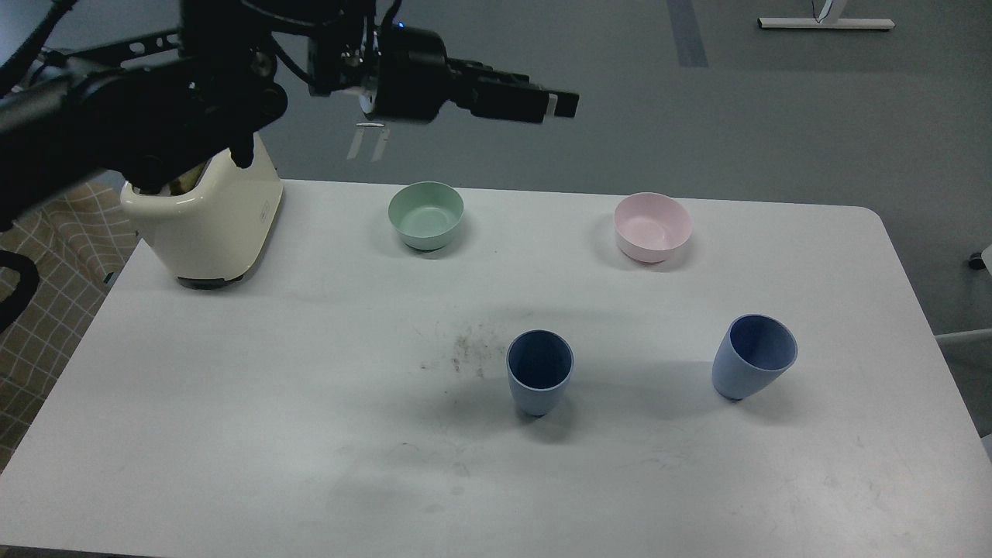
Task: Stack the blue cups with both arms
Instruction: 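Open the left gripper and raise it away from the cup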
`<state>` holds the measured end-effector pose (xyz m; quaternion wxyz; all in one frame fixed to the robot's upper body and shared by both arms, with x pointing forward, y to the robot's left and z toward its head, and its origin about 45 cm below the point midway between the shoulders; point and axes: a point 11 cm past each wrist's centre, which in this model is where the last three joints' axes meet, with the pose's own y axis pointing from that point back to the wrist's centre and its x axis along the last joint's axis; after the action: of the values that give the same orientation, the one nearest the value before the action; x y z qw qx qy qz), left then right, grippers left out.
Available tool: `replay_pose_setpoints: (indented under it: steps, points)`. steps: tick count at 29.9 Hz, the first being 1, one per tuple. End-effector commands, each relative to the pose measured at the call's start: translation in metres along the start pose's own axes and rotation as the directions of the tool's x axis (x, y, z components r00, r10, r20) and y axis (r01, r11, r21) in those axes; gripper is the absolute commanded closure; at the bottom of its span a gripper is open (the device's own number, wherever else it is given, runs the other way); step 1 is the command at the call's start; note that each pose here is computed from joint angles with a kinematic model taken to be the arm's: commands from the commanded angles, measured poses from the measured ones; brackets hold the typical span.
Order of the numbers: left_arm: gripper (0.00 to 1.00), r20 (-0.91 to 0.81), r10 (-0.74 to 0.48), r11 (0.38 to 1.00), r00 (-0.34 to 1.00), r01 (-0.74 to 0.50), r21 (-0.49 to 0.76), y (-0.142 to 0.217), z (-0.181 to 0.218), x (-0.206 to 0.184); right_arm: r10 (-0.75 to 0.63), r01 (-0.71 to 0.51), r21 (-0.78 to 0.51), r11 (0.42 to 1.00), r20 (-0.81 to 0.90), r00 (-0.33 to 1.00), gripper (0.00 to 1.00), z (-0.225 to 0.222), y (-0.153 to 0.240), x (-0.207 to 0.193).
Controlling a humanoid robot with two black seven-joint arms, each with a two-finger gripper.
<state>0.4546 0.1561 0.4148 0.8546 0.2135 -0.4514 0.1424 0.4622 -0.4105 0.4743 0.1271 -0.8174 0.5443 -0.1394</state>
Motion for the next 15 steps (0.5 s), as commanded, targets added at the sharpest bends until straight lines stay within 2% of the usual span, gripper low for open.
replay_pose_setpoints:
  steps: [1, 4, 7, 15]
  points:
    - [0.04, -0.209, 0.194, 0.98, 0.959, -0.201, -0.013, 0.026, -0.02, 0.029, -0.003, -0.001, -0.067, 0.998, -0.059, 0.998, 0.0, 0.001, 0.023, 0.011]
    - [0.04, -0.381, 0.304, 0.944, 0.873, -0.33, -0.005, 0.044, -0.038, 0.038, -0.026, 0.009, -0.134, 0.991, -0.127, 0.991, 0.0, 0.004, 0.043, 0.016]
    - [0.04, -0.479, 0.347, 0.917, 0.807, -0.399, -0.01, 0.05, -0.045, 0.04, -0.056, 0.012, -0.205, 0.979, -0.211, 0.976, 0.0, 0.003, 0.063, 0.022]
    - [0.04, -0.584, 0.384, 0.894, 0.716, -0.446, 0.04, 0.053, -0.07, 0.021, -0.261, 0.033, -0.454, 0.89, -0.45, 0.854, 0.0, 0.027, 0.099, 0.023]
